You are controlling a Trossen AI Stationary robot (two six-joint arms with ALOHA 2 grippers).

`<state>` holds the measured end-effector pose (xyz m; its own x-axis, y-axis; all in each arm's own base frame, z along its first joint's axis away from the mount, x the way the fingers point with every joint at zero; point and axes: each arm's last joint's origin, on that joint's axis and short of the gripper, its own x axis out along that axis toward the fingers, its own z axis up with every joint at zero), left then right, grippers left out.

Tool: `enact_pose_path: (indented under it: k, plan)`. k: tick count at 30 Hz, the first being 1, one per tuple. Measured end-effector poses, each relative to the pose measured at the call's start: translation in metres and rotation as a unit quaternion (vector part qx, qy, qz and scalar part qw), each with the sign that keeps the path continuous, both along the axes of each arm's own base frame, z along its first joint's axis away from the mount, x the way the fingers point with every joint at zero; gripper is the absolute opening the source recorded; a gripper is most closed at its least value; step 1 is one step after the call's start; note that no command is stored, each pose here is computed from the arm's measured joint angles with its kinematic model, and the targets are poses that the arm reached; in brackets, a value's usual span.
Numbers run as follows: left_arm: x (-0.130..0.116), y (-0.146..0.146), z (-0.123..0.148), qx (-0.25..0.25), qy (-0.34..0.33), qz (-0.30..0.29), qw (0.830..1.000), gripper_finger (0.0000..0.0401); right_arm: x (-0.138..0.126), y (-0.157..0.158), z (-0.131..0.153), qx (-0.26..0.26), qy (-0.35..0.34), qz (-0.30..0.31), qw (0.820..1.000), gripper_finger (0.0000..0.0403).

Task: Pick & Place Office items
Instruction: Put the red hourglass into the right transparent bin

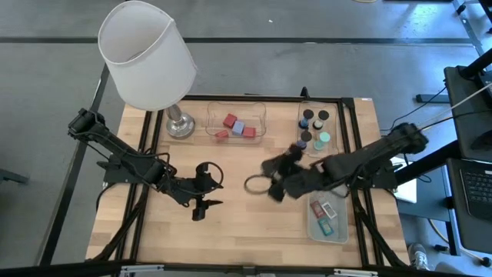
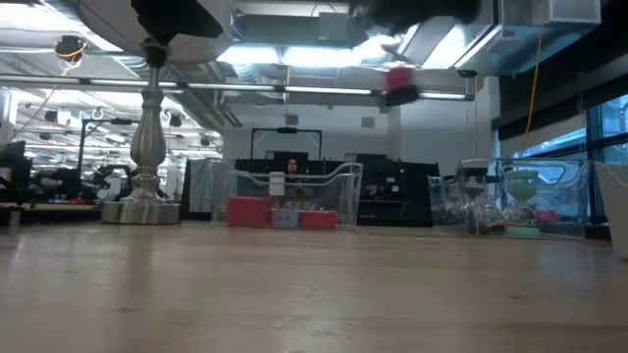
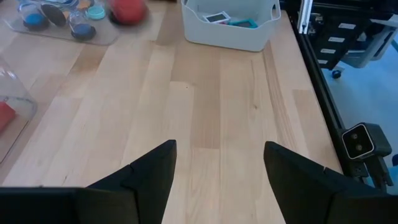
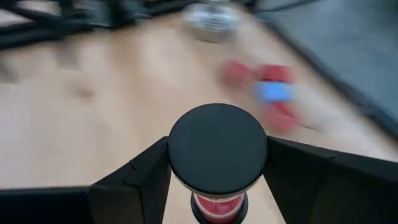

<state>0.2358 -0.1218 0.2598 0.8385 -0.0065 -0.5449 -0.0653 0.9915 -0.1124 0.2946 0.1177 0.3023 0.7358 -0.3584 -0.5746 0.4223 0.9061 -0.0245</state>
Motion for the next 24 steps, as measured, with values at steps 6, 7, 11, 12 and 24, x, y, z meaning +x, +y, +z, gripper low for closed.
enact_pose_path:
  k: [6,7,11,12,24]
  plan:
    - [0.0,0.0,0.0,0.001,0.002,0.0,1.0,0.0239,-0.053,-0.032,0.022,-0.036,0.02,-0.128,0.991,0.0211]
    - [0.0,0.0,-0.001,0.002,0.004,0.0,1.0,0.0239,-0.061,-0.036,0.025,-0.04,0.022,-0.146,0.988,0.0211]
    - [0.0,0.0,-0.001,0.004,0.003,0.003,1.0,0.0239,-0.093,-0.051,0.028,-0.052,0.023,-0.206,0.977,0.0211]
    - [0.0,0.001,-0.001,0.006,0.002,0.006,1.0,0.0239,-0.1,-0.055,0.025,-0.051,0.02,-0.216,0.975,0.0211]
    - [0.0,0.004,0.0,0.036,-0.013,0.049,0.998,0.0239,-0.173,-0.088,-0.074,0.021,-0.036,-0.302,0.952,0.0211]
